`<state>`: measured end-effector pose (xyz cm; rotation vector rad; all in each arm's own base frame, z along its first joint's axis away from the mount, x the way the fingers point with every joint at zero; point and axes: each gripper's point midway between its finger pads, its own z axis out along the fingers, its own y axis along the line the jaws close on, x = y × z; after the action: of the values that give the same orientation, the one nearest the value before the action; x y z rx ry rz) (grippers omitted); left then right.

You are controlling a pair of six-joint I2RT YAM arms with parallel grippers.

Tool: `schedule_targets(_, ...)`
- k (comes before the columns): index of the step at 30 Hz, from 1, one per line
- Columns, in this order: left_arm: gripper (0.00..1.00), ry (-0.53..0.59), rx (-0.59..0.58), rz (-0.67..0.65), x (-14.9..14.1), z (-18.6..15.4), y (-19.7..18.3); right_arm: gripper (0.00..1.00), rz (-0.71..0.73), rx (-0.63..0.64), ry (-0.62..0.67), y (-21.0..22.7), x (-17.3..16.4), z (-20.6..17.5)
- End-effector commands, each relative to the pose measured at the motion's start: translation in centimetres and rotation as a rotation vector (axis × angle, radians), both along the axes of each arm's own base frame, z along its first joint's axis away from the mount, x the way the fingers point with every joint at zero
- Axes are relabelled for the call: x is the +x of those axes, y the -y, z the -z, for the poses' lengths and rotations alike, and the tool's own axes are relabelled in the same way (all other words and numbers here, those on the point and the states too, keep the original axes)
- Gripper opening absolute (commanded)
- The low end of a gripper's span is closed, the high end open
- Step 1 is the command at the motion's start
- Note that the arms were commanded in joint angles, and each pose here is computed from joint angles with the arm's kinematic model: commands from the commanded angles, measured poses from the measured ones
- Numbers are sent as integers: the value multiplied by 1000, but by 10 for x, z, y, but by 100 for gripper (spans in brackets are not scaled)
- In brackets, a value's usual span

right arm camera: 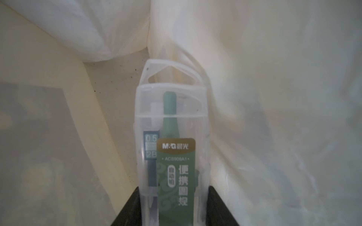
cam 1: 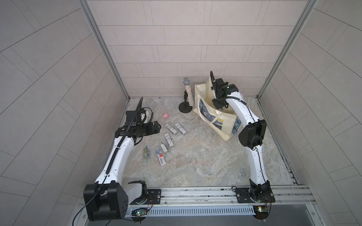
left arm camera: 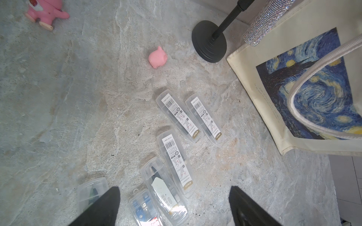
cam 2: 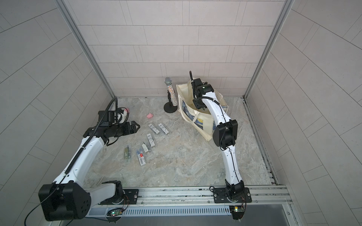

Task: Put the compass set into the canvas bag
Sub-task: Place the compass set in the canvas bag.

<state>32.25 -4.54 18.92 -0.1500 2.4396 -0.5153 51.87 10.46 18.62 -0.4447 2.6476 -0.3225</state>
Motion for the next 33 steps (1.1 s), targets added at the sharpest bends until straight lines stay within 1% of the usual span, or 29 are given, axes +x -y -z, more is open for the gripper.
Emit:
schedule_targets(1,93,12,7,9,-2,-2,-1,0,17,-21,-36,7,-3,12)
schedule_targets(17,93,12,9,8,-3,-2,-1,0,25,-31,-121,5,-2,54)
schedule_targets(33,93,17,8,8,-3,-4,-1,0,45,17,-175,4,-1,83)
